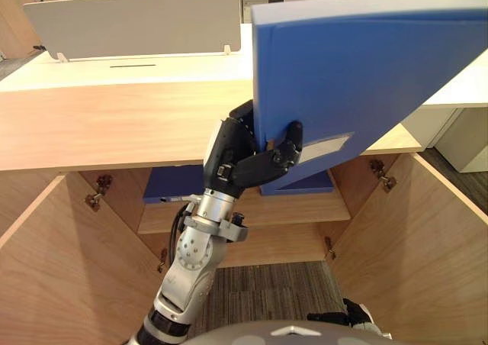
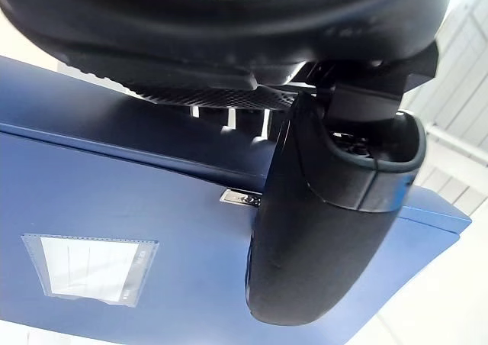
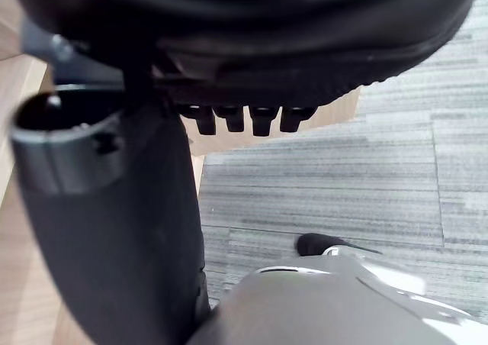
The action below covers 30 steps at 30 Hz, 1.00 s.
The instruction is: Walk over to the cabinet, pick up the folder, carry it to the office cabinet, place the folder inside the office cabinet, then close the office cabinet door
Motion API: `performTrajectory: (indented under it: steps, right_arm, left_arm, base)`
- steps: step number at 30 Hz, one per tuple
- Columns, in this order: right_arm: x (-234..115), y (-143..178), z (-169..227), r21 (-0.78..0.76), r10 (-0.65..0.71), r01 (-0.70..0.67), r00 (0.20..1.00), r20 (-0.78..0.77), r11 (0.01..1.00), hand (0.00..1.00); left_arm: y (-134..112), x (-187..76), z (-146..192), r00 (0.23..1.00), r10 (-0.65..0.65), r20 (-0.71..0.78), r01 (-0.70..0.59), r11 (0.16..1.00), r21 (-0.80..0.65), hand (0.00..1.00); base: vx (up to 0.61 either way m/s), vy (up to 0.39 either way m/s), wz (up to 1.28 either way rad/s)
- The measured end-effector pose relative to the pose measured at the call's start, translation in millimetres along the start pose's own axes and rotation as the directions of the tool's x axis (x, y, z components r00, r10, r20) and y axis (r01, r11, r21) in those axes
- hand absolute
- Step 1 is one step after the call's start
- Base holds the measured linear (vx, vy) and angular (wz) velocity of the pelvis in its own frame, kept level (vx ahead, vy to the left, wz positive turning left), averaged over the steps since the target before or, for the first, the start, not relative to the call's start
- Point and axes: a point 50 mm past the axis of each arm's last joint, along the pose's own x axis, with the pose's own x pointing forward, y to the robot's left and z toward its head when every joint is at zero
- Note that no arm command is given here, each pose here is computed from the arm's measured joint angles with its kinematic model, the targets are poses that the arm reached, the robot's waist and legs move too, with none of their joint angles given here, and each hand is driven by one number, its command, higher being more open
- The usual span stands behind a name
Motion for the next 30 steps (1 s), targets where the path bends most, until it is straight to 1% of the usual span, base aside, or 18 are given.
performTrajectory:
  steps: [4,7,9,11,12,13,14,16,19,25,28,30]
  right_arm:
    - [-4,-2,14,0.062,-0.030,0.025,0.996,0.085,0.998,1.00]
    - [-13,-5,37,0.126,-0.068,0.041,0.975,0.214,0.991,1.00]
    - [-24,-10,57,0.185,-0.103,0.045,0.943,0.317,0.982,1.00]
    - [-37,-16,78,0.224,-0.144,0.050,0.892,0.428,0.973,1.00]
    - [-42,-18,84,0.235,-0.155,0.050,0.876,0.457,0.971,1.00]
    - [-53,-22,97,0.268,-0.182,0.042,0.832,0.523,0.963,1.00]
    - [-58,-23,102,0.283,-0.192,0.035,0.814,0.548,0.958,1.00]
    - [-75,-28,116,0.345,-0.218,-0.015,0.748,0.626,0.938,1.00]
    - [-92,-34,129,0.373,-0.235,-0.063,0.678,0.697,0.926,1.00]
    - [-117,-50,145,0.404,-0.264,-0.136,0.565,0.781,0.904,1.00]
    - [-133,-62,154,0.425,-0.279,-0.227,0.479,0.832,0.876,1.00]
    - [-148,-71,161,0.418,-0.290,-0.288,0.395,0.871,0.862,1.00]
  left_arm:
    - [0,-2,3,1.000,0.006,0.004,-0.006,0.998,-0.065,0.00]
    - [2,-12,4,0.999,0.038,-0.008,-0.039,0.991,-0.125,0.00]
    - [7,-21,1,0.997,0.065,-0.040,-0.070,0.986,-0.154,0.00]
    - [12,-30,-2,0.991,0.102,-0.081,-0.114,0.980,-0.161,0.00]
    - [14,-33,-3,0.989,0.113,-0.093,-0.128,0.978,-0.168,0.00]
    - [17,-40,-7,0.983,0.135,-0.127,-0.156,0.973,-0.173,0.00]
    - [18,-42,-8,0.980,0.145,-0.139,-0.168,0.971,-0.172,0.00]
    - [23,-50,-10,0.970,0.174,-0.172,-0.201,0.967,-0.159,0.00]
    - [30,-52,-8,0.967,0.190,-0.171,-0.214,0.967,-0.138,0.00]
    - [43,-54,-2,0.962,0.231,-0.144,-0.245,0.965,-0.095,0.00]
    - [50,-55,2,0.958,0.256,-0.130,-0.266,0.961,-0.071,0.00]
    - [52,-55,3,0.957,0.261,-0.125,-0.270,0.961,-0.064,0.00]
  base:
    - [-0.03,-0.010,-0.02]
    - [-0.01,-0.004,-0.01]
    - [0.00,0.000,0.00]
    - [0.00,0.000,0.00]
    - [0.00,0.000,0.00]
    - [0.00,0.000,0.00]
    - [0.00,0.000,0.00]
    - [0.00,0.000,0.00]
    - [0.00,0.001,-0.01]
    - [0.02,0.009,-0.04]
    - [-0.01,0.008,-0.11]
    - [-0.04,0.015,-0.11]
